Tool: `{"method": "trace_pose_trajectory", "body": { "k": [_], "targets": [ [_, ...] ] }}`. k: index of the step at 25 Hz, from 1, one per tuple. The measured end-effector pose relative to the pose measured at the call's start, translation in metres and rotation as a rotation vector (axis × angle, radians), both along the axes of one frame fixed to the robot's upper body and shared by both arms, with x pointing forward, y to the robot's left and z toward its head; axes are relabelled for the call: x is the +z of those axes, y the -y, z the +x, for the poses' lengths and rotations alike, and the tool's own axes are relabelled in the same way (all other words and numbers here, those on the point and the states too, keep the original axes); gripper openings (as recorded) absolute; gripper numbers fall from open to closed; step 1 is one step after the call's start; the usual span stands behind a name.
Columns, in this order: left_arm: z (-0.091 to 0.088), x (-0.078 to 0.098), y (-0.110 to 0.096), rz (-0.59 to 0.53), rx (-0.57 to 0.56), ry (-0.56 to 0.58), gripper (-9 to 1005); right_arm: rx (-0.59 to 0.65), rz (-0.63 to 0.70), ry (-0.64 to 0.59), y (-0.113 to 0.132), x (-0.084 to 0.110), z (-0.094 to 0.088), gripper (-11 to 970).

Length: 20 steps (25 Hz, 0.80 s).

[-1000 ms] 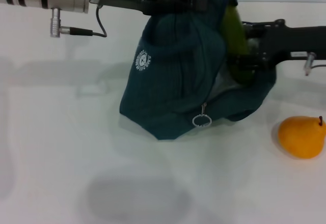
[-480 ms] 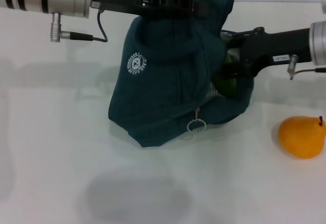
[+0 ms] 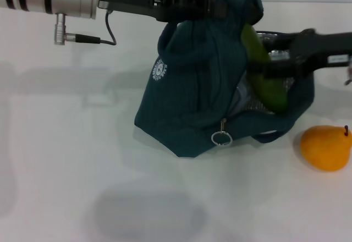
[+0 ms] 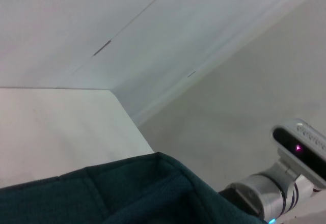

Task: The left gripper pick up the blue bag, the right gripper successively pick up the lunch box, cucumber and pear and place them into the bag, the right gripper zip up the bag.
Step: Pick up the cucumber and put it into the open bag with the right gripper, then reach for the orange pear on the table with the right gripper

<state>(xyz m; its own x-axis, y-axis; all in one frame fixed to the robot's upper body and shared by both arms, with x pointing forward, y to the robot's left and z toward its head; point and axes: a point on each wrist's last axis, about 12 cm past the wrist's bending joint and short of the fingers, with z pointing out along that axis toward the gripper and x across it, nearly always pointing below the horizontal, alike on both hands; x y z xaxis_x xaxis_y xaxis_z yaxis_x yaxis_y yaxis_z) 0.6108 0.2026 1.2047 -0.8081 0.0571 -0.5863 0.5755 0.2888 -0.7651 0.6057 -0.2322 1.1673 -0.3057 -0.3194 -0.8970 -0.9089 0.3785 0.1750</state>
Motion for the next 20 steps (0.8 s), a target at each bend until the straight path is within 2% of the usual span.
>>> {"method": "trace_pose_trajectory", "body": {
  "k": [5, 10, 13, 20],
  "targets": [
    [0.000, 0.003, -0.001, -0.017, -0.004, 0.002, 61, -0.035, 0.059, -0.010, 0.018, 0.011, -0.004, 672],
    [0.000, 0.004, -0.004, -0.022, 0.002, 0.000, 61, -0.031, 0.103, -0.015, 0.033, 0.014, -0.013, 671],
    [0.001, 0.004, -0.006, -0.020, 0.006, -0.002, 61, -0.012, 0.135, 0.012, 0.044, 0.014, -0.024, 666],
    [0.002, 0.003, -0.008, -0.019, 0.017, 0.000, 61, 0.035, 0.200, 0.138, 0.087, 0.014, -0.059, 664]
  ]
}}
